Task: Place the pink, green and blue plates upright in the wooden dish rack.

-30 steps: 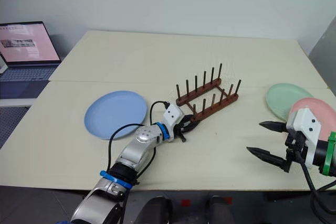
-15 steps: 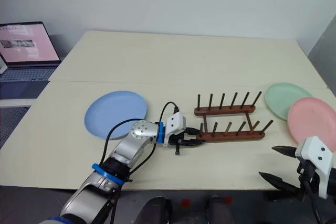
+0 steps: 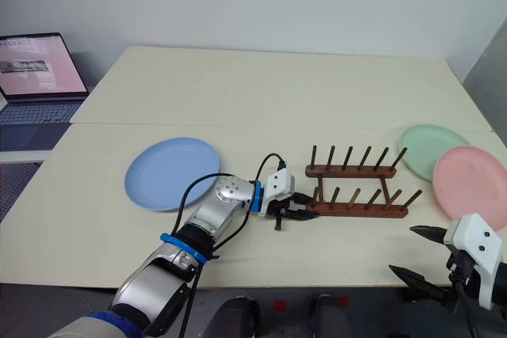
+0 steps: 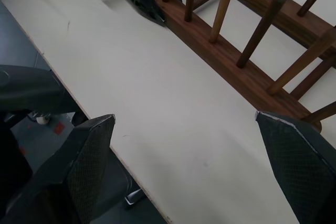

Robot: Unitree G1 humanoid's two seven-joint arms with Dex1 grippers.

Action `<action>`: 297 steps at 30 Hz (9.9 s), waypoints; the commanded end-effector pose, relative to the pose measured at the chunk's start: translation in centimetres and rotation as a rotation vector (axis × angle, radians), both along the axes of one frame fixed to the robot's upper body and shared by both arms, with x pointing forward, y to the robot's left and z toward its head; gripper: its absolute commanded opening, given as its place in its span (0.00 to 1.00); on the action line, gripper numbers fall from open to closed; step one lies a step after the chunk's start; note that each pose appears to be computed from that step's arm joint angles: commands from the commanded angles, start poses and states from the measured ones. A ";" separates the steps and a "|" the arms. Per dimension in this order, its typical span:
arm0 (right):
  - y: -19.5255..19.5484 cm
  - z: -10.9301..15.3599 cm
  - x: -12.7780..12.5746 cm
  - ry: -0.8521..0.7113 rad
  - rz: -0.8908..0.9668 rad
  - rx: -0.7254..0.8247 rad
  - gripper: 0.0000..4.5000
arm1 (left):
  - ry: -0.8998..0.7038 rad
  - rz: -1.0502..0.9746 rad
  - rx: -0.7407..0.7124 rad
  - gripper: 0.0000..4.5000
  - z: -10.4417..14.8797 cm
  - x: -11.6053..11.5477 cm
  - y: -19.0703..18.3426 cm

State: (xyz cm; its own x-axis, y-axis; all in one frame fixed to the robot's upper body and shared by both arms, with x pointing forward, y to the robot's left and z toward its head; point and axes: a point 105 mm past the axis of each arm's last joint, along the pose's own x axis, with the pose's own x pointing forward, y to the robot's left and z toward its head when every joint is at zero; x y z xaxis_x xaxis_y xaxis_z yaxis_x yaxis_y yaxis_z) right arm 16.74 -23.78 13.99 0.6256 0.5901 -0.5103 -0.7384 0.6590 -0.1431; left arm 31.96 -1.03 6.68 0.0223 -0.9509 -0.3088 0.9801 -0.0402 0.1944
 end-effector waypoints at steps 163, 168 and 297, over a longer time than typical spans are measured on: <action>-0.8 12.3 15.2 -0.213 -0.327 0.918 0.00 | -0.201 -0.050 -0.230 1.00 17.4 -6.4 5.8; -1.3 11.9 15.9 -0.182 -0.371 0.945 0.06 | -0.190 -0.047 -0.271 1.00 17.9 -6.3 5.4; 4.2 15.6 14.5 -0.451 -0.180 0.465 1.00 | -0.160 0.191 -0.229 1.00 16.5 -4.8 8.4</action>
State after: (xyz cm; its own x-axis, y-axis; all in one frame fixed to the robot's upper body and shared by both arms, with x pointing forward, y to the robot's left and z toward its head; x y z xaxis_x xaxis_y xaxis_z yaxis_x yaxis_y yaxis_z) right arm 32.08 -19.97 27.54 0.8445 0.5323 0.0584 -0.5349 0.8436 0.0463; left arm 27.40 6.85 21.93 0.2067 -0.9734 -0.0993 0.9400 0.1694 0.2961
